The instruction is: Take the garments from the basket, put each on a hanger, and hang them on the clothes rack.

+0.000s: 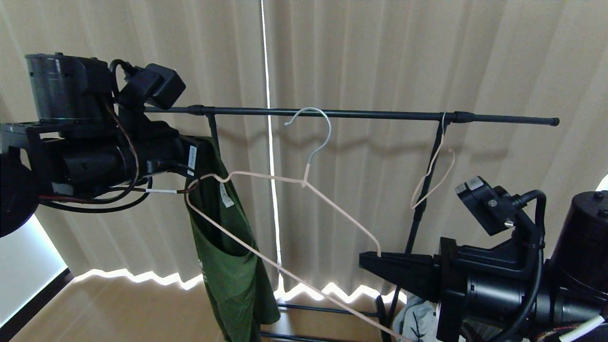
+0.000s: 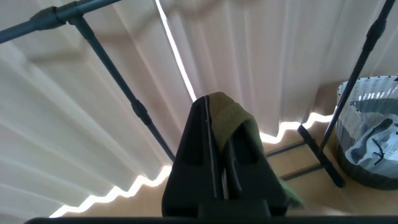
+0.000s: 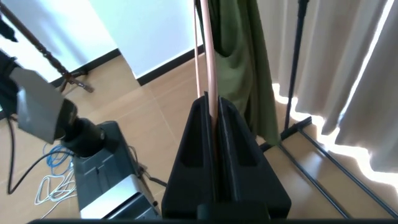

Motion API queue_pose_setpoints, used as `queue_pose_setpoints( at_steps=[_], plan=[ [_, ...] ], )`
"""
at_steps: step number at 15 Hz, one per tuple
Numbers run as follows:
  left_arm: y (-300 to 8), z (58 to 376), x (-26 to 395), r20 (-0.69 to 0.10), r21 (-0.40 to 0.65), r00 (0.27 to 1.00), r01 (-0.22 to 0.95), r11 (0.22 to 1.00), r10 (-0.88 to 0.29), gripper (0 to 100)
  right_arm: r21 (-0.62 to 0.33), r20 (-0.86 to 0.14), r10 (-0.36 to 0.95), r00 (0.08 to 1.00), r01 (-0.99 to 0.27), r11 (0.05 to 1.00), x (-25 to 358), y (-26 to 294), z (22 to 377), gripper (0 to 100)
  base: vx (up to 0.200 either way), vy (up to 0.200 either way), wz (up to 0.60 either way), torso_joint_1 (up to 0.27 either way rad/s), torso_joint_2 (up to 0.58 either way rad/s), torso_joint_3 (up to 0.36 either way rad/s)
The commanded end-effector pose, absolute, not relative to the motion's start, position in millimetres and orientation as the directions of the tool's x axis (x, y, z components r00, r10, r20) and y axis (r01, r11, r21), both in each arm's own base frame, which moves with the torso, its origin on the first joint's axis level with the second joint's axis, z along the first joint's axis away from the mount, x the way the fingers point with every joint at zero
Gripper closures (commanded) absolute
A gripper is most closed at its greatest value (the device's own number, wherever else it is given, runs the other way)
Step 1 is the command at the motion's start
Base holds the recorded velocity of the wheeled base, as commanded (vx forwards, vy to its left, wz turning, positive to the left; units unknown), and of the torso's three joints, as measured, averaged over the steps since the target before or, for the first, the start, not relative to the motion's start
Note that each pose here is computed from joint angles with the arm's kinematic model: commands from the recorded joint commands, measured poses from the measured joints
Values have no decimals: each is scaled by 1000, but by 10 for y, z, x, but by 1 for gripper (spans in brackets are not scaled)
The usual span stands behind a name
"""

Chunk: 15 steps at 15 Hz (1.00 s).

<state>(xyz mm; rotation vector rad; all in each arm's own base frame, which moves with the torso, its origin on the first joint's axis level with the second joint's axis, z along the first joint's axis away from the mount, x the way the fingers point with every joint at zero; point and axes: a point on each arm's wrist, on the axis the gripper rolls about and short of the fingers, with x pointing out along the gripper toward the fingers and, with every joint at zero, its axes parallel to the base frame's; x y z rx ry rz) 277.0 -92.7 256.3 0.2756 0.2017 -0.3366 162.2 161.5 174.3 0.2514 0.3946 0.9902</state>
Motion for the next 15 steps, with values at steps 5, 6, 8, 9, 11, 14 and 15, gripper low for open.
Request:
queue_pose_setpoints(
  at_steps=[5, 6, 8, 9, 11, 14, 15],
  plan=[
    [-860, 2564, 2714, -240, 234, 930, 332, 914, -277, 100, 377, -203, 815, 543, -725, 577, 1742, 1525, 1757, 100, 0, 0, 0, 0, 0, 0],
    [-860, 2564, 2714, -240, 234, 930, 332, 914, -277, 100, 376, -200, 814, 546, -724, 578, 1742, 1516, 1765, 100, 0, 0, 0, 0, 0, 0],
    [-860, 2564, 2729, -237, 235, 932, 330, 914, -276, 100, 375, -193, 813, 549, -724, 578, 1726, 1494, 1781, 100, 0, 0, 0, 0, 0, 0],
    [-856, 2564, 2730, -237, 235, 932, 329, 915, -274, 100, 375, -193, 813, 549, -724, 578, 1722, 1491, 1780, 100, 0, 0, 0, 0, 0, 0],
    [-830, 2543, 2720, -246, 233, 932, 324, 917, -267, 100, 374, -189, 814, 550, -726, 577, 1723, 1491, 1792, 100, 0, 0, 0, 0, 0, 0],
    [-848, 2547, 2677, -244, 233, 929, 333, 914, -277, 100, 376, -190, 814, 548, -725, 576, 1774, 1534, 1795, 100, 0, 0, 0, 0, 0, 0],
    [-865, 2547, 2672, -244, 233, 928, 339, 912, -282, 100, 376, -189, 814, 549, -726, 576, 1792, 1549, 1798, 100, 0, 0, 0, 0, 0, 0]
  ],
)
